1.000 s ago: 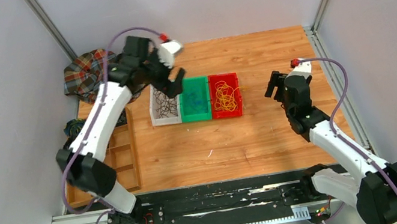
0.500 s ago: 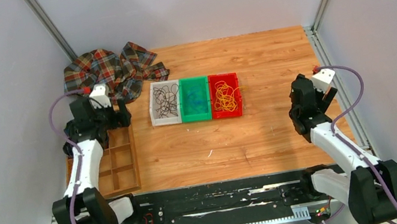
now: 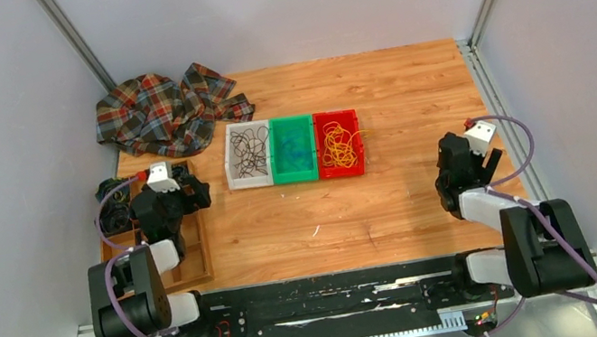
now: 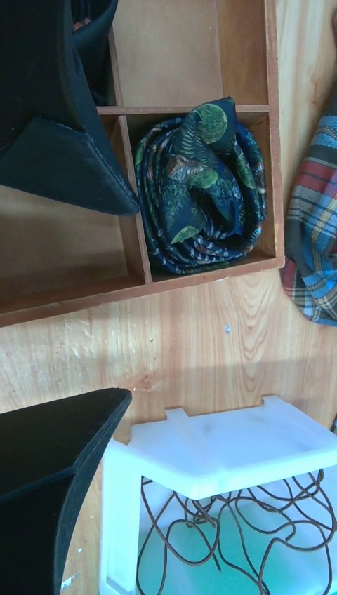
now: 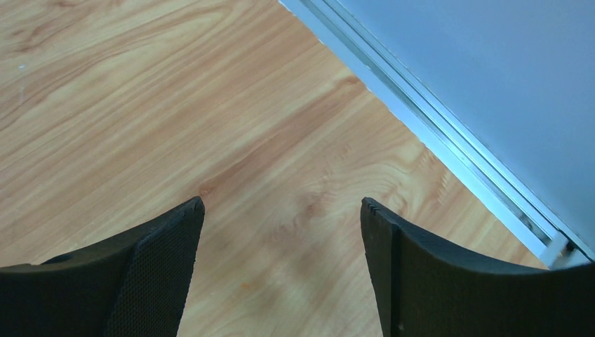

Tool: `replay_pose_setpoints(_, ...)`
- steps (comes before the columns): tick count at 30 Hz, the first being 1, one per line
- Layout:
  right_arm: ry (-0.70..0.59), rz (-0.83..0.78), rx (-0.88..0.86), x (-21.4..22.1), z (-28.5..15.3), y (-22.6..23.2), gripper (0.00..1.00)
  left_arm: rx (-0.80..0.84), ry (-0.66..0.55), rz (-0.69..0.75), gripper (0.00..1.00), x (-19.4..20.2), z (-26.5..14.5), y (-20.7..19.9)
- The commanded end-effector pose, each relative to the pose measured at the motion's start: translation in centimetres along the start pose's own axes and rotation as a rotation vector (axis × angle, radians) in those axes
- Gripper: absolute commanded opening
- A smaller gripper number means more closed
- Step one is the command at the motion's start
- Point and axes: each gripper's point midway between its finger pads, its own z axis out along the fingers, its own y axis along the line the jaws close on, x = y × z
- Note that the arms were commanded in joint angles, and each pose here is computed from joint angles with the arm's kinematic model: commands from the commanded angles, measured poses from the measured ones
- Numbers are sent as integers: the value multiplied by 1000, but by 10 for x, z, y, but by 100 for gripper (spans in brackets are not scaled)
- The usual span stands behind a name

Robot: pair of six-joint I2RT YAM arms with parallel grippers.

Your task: Untangle the cables

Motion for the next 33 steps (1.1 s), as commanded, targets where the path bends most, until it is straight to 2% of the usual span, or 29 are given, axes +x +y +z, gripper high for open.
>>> replay_pose_setpoints(1, -90, -1, -104, -19, 8, 21, 82, 32, -257, 79, 98, -51, -1, -11)
replay_pose_setpoints(4, -101, -55, -180, -20, 5, 37, 82, 26, -307, 139, 98, -51, -10, -20)
replay_pose_setpoints(6, -123, -72, -252, -21, 2, 47, 82, 11, -325, 236, 98, -36, -17, -32)
replay_pose_setpoints(8, -146, -131, -414, -15, -7, 70, 82, 62, -362, 334, 98, -35, -14, -54)
replay_pose_setpoints(9, -146, -177, -492, -4, -10, 82, 82, 43, -333, 334, 98, -34, -7, -53)
replay_pose_setpoints(10, -223, -209, -522, -6, -12, 89, 83, 1, -262, 318, 98, -32, 0, -45)
replay_pose_setpoints(11, -291, -203, -483, -16, -15, 87, 83, -40, -190, 302, 98, -27, 7, -36)
replay_pose_setpoints(14, -206, -201, -444, -10, -9, 85, 85, -50, -266, 280, 98, -34, 4, -36)
replay_pose_setpoints(15, -199, -201, -450, -9, -9, 85, 85, -51, -243, 282, 98, -32, 5, -36)
replay_pose_setpoints(16, -205, -198, -450, -11, -9, 85, 85, -57, -209, 285, 98, -28, 5, -34)
replay_pose_setpoints(19, -226, -194, -450, -12, -10, 84, 85, -83, -248, 261, 98, -33, 5, -30)
replay_pose_setpoints(33, -226, -196, -451, -12, -10, 84, 86, -93, -236, 255, 98, -32, 6, -28)
